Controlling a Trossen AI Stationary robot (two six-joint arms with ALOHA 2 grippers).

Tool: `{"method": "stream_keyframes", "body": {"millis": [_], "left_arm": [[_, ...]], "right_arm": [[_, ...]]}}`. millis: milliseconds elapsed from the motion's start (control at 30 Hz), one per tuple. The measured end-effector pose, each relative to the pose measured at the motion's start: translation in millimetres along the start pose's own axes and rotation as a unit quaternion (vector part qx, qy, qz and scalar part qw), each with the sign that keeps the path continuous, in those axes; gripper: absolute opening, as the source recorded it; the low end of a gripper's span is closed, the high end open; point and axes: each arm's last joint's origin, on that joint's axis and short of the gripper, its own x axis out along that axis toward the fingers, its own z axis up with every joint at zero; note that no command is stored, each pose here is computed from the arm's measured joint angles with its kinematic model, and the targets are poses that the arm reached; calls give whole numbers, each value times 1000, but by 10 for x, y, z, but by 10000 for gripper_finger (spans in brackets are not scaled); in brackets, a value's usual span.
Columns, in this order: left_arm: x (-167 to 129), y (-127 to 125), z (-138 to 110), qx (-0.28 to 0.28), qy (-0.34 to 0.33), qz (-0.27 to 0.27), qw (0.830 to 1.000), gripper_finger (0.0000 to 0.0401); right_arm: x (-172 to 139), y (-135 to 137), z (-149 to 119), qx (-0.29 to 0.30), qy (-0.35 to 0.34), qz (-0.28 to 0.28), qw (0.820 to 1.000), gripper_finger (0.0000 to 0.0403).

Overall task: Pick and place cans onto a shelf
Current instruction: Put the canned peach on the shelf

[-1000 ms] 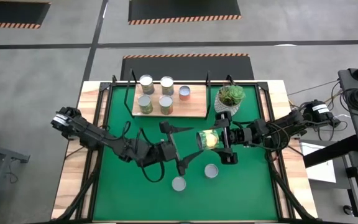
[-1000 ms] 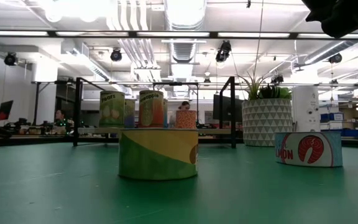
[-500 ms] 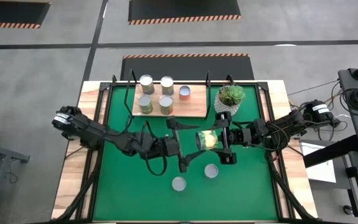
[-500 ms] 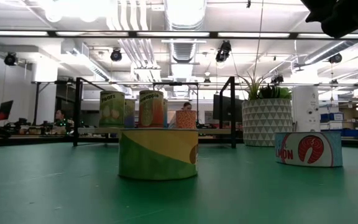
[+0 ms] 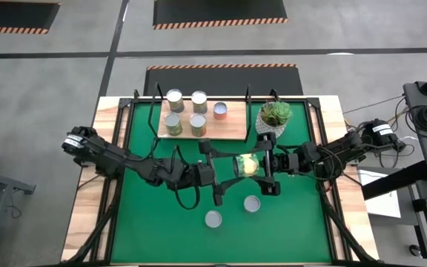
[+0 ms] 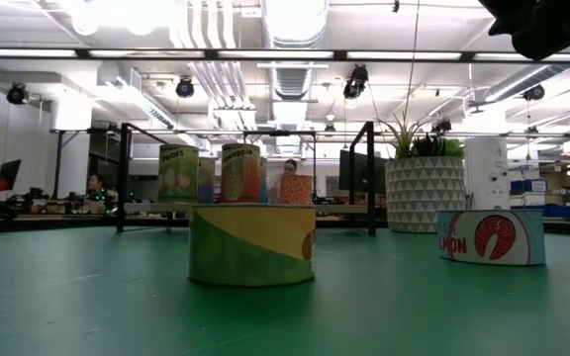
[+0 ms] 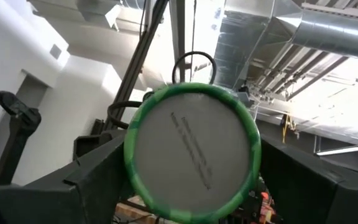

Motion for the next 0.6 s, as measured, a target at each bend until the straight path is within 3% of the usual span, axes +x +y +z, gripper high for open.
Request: {"method": "stream_keyframes", "body": {"millis": [200, 333, 500, 600], "left_arm": [[-6, -12, -15, 8, 12, 6, 1000, 283], [-94, 8, -8, 35, 71, 62, 995, 283], [-255, 90, -79, 74, 188, 180, 963, 283], [-283, 227, -175, 52, 226, 199, 952, 283]], "right_arm": [[1, -4, 7, -3, 0, -2, 1000, 352], [3, -34, 58, 2, 10, -22, 1000, 353], [88, -106, 132, 7, 79, -65, 995, 353], [211, -163, 196, 3, 167, -74, 983, 353]]}}
